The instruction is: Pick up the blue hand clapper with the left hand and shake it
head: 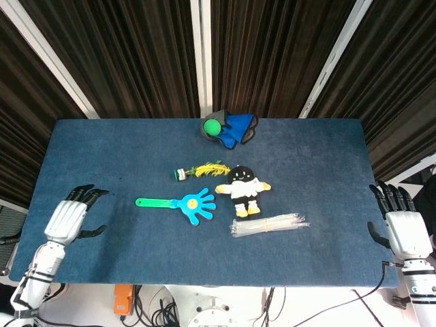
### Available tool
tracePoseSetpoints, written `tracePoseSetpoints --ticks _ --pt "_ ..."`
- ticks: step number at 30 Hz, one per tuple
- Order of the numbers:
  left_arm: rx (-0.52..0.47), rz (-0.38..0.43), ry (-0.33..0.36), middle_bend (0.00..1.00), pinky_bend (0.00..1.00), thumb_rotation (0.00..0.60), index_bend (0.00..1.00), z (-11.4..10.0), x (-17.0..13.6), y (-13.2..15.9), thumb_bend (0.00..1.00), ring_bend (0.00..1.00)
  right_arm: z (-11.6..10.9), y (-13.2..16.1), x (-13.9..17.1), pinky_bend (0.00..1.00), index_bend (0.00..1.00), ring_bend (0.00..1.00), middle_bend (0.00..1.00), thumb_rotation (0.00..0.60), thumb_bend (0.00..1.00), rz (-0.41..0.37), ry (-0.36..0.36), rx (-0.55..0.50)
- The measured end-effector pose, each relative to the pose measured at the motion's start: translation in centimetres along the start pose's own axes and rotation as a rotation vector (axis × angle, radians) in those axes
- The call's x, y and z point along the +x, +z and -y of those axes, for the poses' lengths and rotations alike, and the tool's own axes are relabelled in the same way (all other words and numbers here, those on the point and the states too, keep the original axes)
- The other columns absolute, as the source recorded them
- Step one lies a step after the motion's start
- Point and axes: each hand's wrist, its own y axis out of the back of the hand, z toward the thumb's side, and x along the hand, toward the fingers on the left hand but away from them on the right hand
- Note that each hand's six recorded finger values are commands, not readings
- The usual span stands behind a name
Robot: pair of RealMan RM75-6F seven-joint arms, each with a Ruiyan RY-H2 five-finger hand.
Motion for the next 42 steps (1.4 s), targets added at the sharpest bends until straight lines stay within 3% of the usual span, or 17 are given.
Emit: tracePoseSetpoints --ticks 5,14,21,32,42 --pt "-0.128 0.035 -0.123 0.24 0.14 0.600 0.23 3.2 4.2 2.8 0.19 0.11 -0.4 -0.3 -0.1 0.00 0.00 0.00 0.00 0.600 0.32 0.006 -0.001 0.008" --pt "-0.203 0.053 -0.112 0.24 0.14 0.600 0.25 6.9 8.5 4.4 0.19 0.11 -0.5 -0.5 -0.3 0.00 0.00 0.00 0.00 0.600 0.32 0.003 0.003 0.007" --pt "-0.224 0.062 -0.148 0.24 0.14 0.600 0.27 9.4 10.5 5.7 0.20 0.11 -0.4 -0.9 -0.3 0.00 0.00 0.00 0.00 0.600 0.32 0.013 0.005 0.008" --pt "-0.211 0.062 -0.162 0.24 0.14 0.600 0.32 11.0 11.9 6.4 0.22 0.11 -0.3 -1.5 -0.4 0.00 0.00 0.00 0.00 0.600 0.32 0.025 0.006 0.005" --pt "-0.131 0.083 -0.175 0.24 0.10 0.600 0.34 11.5 12.8 7.5 0.23 0.11 -0.3 -1.8 -0.4 0.00 0.00 0.00 0.00 0.600 0.32 0.033 0.004 -0.001"
